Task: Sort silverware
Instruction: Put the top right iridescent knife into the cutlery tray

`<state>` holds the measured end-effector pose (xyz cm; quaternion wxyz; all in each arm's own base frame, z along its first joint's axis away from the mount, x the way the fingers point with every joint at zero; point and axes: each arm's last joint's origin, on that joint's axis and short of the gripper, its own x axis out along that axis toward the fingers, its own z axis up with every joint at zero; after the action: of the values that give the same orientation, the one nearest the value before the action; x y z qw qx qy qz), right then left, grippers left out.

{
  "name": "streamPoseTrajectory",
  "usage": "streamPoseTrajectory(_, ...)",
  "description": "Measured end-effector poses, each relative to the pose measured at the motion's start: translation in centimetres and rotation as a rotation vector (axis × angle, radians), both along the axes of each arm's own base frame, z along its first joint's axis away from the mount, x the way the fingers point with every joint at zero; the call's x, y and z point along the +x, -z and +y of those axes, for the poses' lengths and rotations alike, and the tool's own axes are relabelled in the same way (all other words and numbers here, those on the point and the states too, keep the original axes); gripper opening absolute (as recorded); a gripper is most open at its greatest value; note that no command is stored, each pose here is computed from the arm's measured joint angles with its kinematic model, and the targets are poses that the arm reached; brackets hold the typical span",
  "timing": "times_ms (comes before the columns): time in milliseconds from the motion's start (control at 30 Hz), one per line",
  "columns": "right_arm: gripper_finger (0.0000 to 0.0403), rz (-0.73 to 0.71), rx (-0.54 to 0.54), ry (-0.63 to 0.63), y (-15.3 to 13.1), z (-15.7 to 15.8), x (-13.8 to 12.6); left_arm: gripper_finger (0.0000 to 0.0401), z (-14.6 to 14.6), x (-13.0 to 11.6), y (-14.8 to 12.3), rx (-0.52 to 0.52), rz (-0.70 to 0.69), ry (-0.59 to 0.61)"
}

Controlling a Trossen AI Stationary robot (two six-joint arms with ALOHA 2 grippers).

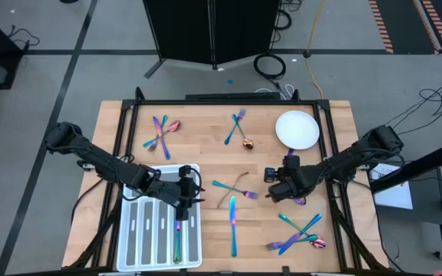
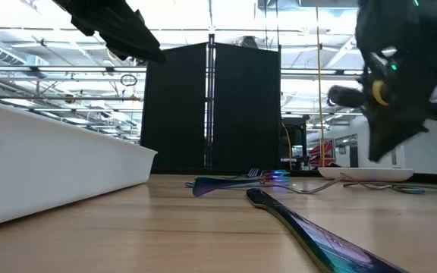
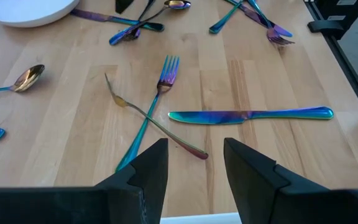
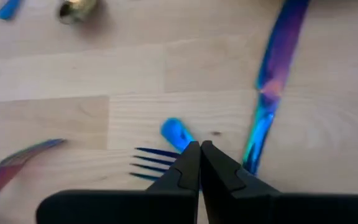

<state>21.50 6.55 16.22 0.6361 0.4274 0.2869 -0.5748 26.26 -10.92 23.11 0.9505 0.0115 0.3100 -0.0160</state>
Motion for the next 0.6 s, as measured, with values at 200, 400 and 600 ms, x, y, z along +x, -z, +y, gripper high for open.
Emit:
streamPoseTrajectory(200,0.0001,0.171,-0.008,0.174,0.3,-1.5,-2.1,0.0157,0.0,0.0,0.0,-0.002,0.000,-0.001)
streamPoseTrajectory(400,0.0000,0.171,0.012,0.187,1.7,-3.0,-2.0,0.0157,0.0,0.0,0.0,-0.008,0.002,0.007)
streamPoseTrajectory(600,0.0000,0.223,-0.015,0.221,2.8,-4.6,-2.6,0.0157,0.0,0.0,0.0,-0.009,0.002,0.007)
